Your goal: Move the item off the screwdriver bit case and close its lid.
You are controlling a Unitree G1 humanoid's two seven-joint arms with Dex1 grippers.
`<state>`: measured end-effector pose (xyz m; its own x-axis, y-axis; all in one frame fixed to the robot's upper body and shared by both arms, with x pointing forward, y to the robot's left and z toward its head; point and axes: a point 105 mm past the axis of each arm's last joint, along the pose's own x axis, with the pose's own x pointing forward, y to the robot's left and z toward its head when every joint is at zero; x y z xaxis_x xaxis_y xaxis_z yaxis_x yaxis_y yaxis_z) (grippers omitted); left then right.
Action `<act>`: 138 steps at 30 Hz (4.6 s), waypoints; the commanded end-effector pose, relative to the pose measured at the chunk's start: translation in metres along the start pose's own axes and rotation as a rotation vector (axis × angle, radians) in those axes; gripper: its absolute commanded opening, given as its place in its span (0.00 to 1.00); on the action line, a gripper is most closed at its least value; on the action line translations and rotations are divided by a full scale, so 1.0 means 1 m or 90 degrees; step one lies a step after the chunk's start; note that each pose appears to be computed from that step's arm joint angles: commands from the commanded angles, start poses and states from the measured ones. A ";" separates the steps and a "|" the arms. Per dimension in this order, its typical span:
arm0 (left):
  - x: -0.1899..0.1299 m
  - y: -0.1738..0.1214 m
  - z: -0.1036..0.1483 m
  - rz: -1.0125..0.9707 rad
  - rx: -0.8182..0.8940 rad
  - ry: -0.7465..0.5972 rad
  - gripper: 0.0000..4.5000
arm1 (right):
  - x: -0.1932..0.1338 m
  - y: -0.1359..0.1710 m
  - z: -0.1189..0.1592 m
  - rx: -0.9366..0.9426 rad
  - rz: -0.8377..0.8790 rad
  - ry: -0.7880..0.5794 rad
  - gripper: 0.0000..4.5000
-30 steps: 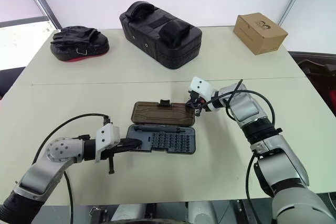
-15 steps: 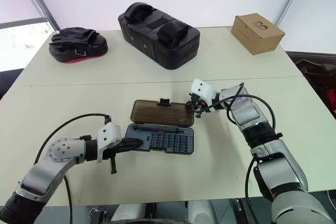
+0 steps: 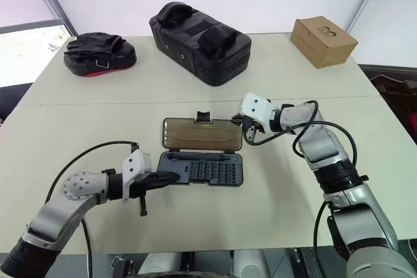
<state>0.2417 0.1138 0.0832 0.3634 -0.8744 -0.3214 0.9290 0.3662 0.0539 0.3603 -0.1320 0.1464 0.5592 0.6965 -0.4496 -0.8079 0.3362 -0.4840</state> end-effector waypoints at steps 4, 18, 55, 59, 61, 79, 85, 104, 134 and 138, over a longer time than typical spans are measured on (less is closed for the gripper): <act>-0.010 -0.006 0.054 -0.037 -0.029 -0.101 0.00 | -0.011 -0.014 0.010 -0.032 -0.055 -0.023 0.01; -0.068 0.131 0.072 0.359 -0.108 -0.215 0.00 | -0.007 -0.004 0.007 -0.084 -0.027 -0.018 0.01; 0.028 0.140 0.021 0.032 -0.209 -0.111 0.00 | -0.056 -0.007 0.066 0.060 0.033 -0.106 0.99; 0.025 0.137 0.043 -0.008 -0.194 -0.150 0.00 | -0.094 -0.002 0.098 0.215 0.097 -0.252 0.99; 0.025 0.131 0.057 -0.044 -0.173 -0.163 0.00 | -0.103 -0.009 0.098 0.272 0.084 -0.289 0.99; 0.000 0.023 0.050 -0.339 -0.070 0.034 0.00 | -0.090 -0.002 0.074 0.274 0.044 -0.200 0.99; 0.002 0.079 0.105 -0.206 -0.088 -0.116 0.00 | -0.080 0.048 0.083 0.192 0.188 -0.154 0.47; 0.096 0.100 0.051 -0.221 0.046 0.108 0.00 | -0.038 0.159 0.084 0.116 0.398 -0.109 0.01; 0.108 0.049 0.023 -0.397 0.100 0.159 0.00 | 0.018 0.147 0.052 -0.134 0.187 0.094 0.01; 0.108 0.038 0.017 -0.418 0.099 0.162 0.00 | 0.021 0.150 0.054 -0.122 0.184 0.099 0.01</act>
<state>0.3406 0.0325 0.0899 -0.1505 -0.8449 -0.5133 0.9840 -0.1782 0.0049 0.2254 -0.0313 0.0884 0.2361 0.6410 -0.7303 -0.9383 -0.0451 -0.3429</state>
